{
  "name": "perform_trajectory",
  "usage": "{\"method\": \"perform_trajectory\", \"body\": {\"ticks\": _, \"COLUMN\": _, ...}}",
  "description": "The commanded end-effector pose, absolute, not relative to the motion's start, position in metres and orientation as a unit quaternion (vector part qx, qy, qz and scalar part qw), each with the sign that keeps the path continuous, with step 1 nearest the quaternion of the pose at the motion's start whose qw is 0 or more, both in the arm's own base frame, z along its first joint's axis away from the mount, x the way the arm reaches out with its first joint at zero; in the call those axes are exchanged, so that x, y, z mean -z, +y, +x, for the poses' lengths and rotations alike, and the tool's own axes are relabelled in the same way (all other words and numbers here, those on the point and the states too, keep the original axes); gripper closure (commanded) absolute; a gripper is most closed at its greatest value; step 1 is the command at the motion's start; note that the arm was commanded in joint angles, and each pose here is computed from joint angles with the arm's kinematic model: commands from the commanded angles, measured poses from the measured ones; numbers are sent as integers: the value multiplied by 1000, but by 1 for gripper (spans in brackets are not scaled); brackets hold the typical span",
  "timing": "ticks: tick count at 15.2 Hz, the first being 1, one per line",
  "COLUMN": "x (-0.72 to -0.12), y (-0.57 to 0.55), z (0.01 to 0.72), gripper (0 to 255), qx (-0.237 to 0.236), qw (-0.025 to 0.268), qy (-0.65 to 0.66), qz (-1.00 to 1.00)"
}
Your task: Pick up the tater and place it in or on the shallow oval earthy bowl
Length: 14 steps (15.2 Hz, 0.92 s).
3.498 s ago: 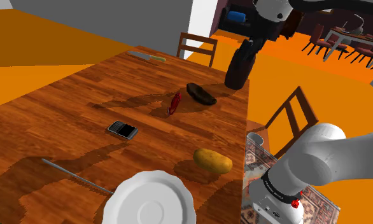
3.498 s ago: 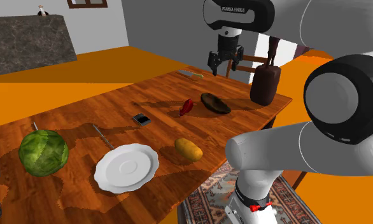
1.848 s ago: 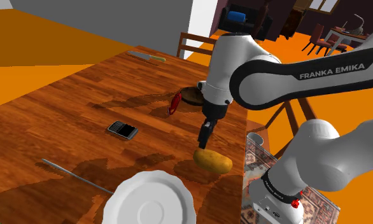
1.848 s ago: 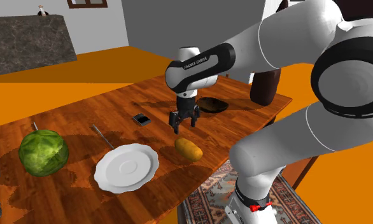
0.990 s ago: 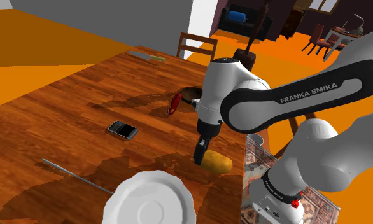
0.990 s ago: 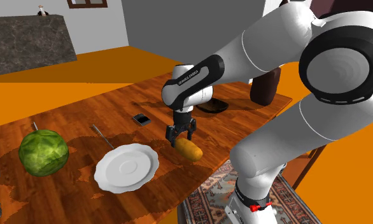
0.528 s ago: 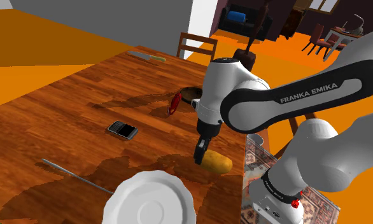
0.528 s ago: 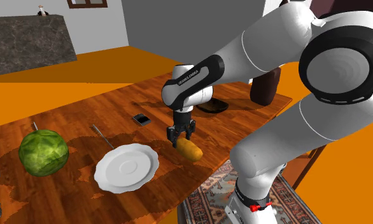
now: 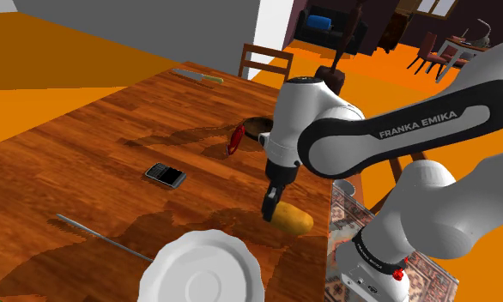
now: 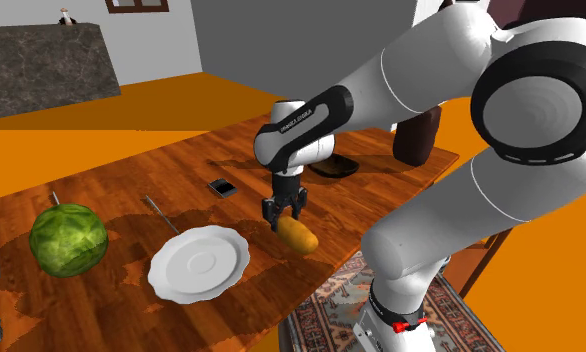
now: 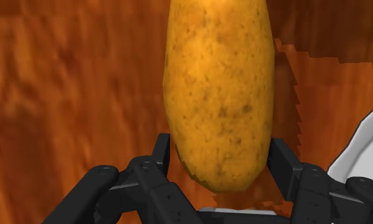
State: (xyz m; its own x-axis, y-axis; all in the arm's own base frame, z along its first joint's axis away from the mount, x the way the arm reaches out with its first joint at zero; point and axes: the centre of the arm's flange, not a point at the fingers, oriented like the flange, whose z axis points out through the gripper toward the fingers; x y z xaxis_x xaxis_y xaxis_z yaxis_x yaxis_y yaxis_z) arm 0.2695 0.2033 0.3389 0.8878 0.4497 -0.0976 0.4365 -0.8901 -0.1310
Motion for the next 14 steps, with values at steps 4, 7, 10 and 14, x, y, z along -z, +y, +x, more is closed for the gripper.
{"method": "perform_trajectory", "body": {"ticks": 4, "x": -362, "y": 203, "z": 269, "gripper": 255, "qx": -63, "qw": 53, "qy": -228, "qz": -970}}
{"method": "perform_trajectory", "body": {"ticks": 7, "x": -378, "y": 203, "z": 269, "gripper": 255, "qx": -63, "qw": 53, "qy": -228, "qz": -970}}
{"method": "perform_trajectory", "body": {"ticks": 10, "x": -394, "y": 203, "z": 269, "gripper": 255, "qx": -63, "qw": 53, "qy": -228, "qz": -970}}
{"method": "perform_trajectory", "body": {"ticks": 14, "x": -415, "y": 203, "z": 269, "gripper": 255, "qx": -63, "qw": 53, "qy": -228, "qz": -970}}
